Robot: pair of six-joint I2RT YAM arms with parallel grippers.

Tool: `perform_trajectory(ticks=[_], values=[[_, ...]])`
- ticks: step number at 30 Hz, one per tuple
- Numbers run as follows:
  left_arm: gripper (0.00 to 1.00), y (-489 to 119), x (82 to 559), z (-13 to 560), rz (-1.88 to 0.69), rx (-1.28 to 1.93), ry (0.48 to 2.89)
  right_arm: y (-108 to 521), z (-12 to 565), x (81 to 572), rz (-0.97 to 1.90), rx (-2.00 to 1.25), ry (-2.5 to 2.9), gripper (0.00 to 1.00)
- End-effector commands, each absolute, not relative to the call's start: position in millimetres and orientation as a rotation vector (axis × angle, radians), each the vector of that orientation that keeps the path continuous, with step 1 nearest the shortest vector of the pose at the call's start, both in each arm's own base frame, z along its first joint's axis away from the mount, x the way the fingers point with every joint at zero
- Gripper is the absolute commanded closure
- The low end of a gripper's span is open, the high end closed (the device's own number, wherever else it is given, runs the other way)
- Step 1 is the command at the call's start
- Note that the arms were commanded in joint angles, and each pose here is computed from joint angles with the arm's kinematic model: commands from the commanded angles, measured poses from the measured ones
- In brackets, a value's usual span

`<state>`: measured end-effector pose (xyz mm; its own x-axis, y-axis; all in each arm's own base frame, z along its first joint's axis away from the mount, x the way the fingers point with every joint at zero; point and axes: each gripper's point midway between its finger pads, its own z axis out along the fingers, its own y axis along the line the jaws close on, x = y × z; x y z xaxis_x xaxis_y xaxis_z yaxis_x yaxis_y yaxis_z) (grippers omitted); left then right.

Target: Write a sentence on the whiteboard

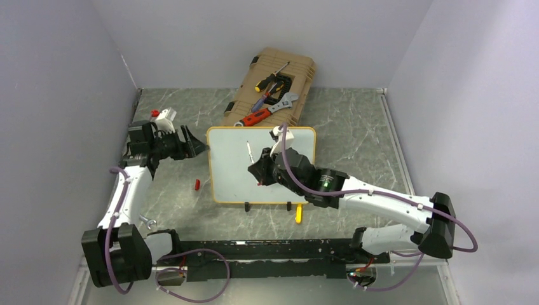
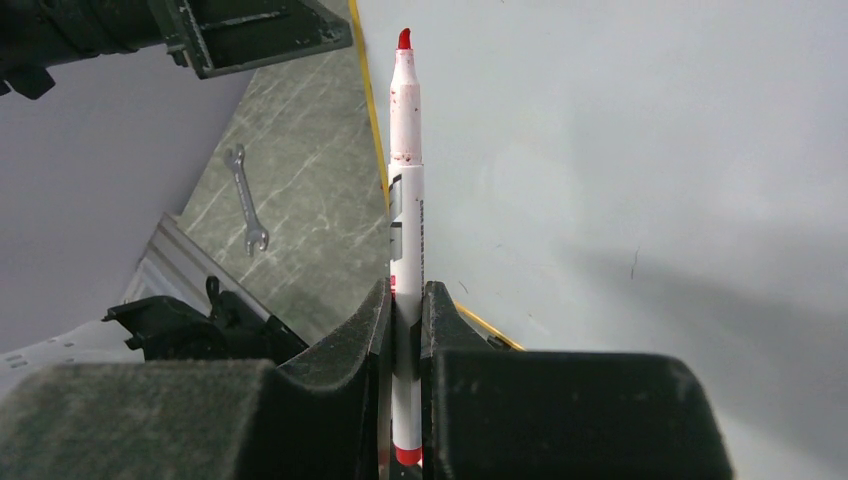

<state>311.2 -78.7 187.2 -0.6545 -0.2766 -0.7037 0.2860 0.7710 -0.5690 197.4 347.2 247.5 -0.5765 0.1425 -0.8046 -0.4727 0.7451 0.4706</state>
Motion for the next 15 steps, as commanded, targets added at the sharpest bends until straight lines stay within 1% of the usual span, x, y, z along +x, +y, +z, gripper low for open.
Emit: perform_trajectory(ticks=[1, 9, 15], values=[[0.18, -87.8, 315.0, 205.6, -0.874, 0.112, 2.059, 358.9, 260.4, 199.4, 0.906, -0.259, 1.957, 1.00], [0.19, -88.4, 316.3, 195.6, -0.885, 0.102, 2.089, 362.8, 248.9, 198.4, 0.912, -0.300, 1.947, 1.00], [0.24, -96.5, 314.1, 192.1, -0.916, 0.123, 2.099, 364.3, 247.5, 200.2, 0.903, -0.312, 1.936, 1.00]])
